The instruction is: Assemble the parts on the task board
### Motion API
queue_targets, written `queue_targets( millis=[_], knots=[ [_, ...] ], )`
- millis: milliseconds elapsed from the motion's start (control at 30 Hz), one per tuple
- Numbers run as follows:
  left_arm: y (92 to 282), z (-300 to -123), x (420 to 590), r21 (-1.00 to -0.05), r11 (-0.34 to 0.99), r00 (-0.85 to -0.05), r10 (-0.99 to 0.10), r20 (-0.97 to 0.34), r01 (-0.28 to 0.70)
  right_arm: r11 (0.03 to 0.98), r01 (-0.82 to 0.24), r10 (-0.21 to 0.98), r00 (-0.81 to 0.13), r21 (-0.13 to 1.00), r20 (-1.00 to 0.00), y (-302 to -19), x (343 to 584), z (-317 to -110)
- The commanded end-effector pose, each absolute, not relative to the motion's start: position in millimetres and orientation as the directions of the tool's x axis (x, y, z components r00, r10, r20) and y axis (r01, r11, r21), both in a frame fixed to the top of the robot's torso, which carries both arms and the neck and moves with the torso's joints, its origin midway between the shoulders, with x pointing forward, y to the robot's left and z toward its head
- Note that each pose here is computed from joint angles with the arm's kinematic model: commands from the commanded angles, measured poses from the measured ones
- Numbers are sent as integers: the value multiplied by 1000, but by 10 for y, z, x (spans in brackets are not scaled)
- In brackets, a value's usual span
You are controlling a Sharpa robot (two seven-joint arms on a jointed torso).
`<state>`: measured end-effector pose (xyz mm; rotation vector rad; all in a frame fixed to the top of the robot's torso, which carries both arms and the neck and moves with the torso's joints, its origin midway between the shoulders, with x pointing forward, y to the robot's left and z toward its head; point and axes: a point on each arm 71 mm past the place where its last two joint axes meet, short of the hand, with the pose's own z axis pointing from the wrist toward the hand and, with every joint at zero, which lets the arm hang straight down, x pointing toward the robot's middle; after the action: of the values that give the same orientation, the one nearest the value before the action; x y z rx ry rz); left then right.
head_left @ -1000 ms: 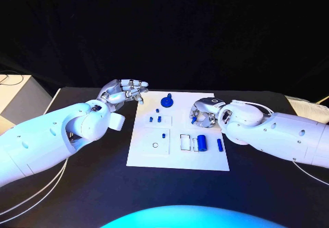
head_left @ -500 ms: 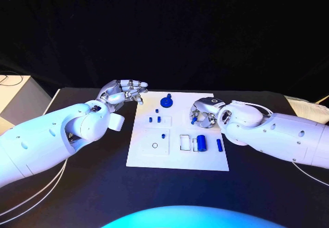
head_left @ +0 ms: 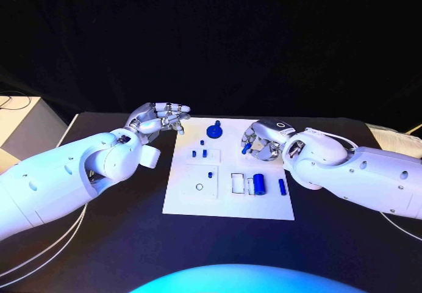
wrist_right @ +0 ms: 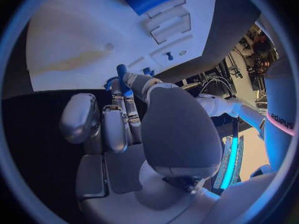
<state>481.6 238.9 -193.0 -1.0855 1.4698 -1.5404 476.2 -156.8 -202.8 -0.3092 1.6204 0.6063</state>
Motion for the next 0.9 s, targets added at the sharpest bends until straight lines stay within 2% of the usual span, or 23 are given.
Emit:
queue_targets(
  millis=[33,200,500,900],
  knots=[
    [2370,-1928,4812,-995,-87,-387,-917,97,-44,810,-532,203,-137,245,-970,-1513,4708,-1940],
    [2359,-1931,4814,-995,-89,-389,-916,99,-46,769,-577,222,-164,276,-961,-1283,4593,-1891],
    [2338,-1934,4817,-995,-93,-392,-914,104,-48,673,-679,198,-215,293,-956,-731,4331,-2039],
    [2320,-1929,4810,-994,-96,-395,-912,107,-49,640,-714,140,-255,284,-957,-439,4209,-2253]
  ],
)
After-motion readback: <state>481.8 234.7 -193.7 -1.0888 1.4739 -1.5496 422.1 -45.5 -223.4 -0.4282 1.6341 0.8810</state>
